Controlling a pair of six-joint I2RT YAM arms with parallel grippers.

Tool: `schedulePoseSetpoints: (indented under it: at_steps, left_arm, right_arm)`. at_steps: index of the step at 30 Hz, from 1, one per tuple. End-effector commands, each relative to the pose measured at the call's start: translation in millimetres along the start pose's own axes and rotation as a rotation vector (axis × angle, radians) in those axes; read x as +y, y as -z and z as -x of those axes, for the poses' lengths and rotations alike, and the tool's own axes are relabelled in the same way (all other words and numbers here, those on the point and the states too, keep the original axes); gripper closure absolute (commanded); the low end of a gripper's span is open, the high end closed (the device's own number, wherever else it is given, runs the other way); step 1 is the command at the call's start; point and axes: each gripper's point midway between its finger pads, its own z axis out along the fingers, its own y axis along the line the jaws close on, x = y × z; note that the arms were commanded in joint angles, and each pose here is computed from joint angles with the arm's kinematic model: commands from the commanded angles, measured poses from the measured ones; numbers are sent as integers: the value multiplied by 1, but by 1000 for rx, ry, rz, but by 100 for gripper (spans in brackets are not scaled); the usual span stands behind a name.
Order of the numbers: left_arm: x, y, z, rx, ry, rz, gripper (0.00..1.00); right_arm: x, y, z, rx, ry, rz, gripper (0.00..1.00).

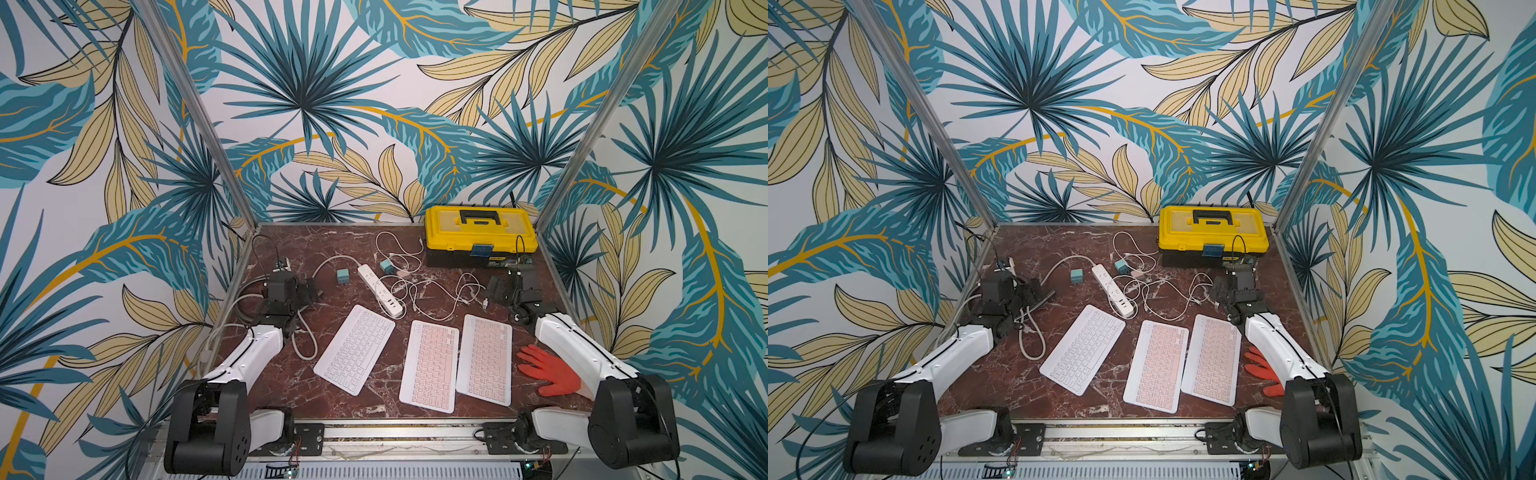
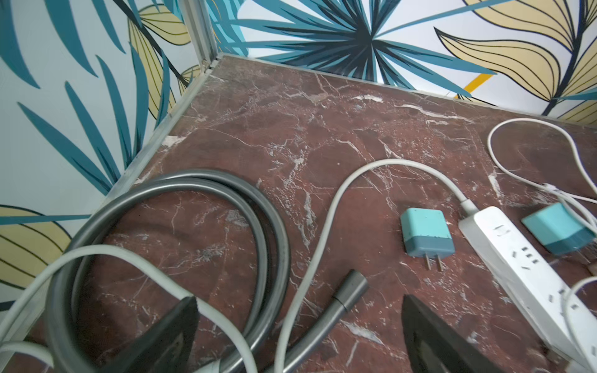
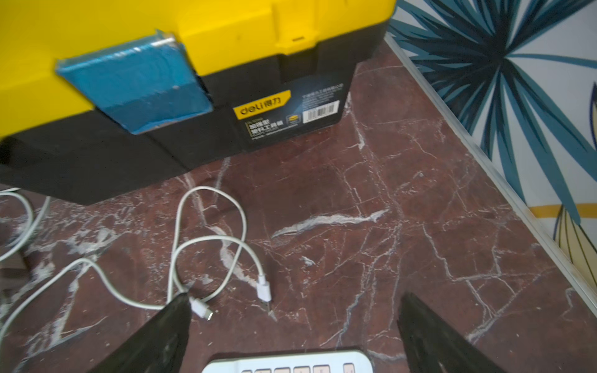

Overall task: Unplug the wireless keyboard
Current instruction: Reset both arms

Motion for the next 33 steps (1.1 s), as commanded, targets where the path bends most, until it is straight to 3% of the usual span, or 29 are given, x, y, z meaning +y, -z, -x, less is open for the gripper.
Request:
schedulePoseSetpoints:
  at_steps: [1,6,10,12,20,26,33]
  left_arm:
    - [12,-4,17,-156,-6,10,1]
    - [6,-8,12,-271,-73,-24,1]
    - [4,-22,-7,-324,-89,-35,1]
    - [0,-26,-6,-319,-101,-49,1]
    - [1,-30,-4,-316,-103,-41,1]
    - [1,-30,-5,-315,-105,-38,1]
    - [1,-30,-4,-316,-104,-40,1]
  right_arm:
    - [-19,2,11,-119,-59,-54,1]
    - [-35,5,16,-251,-114,-82,1]
    - [-35,1,12,-249,-48,-92,1]
    - [-38,-1,9,-252,-25,-109,1]
    - [-14,-7,0,-316,90,37,1]
    - [21,4,13,-433,179,213,1]
    - [22,-12,-3,-422,184,212,0]
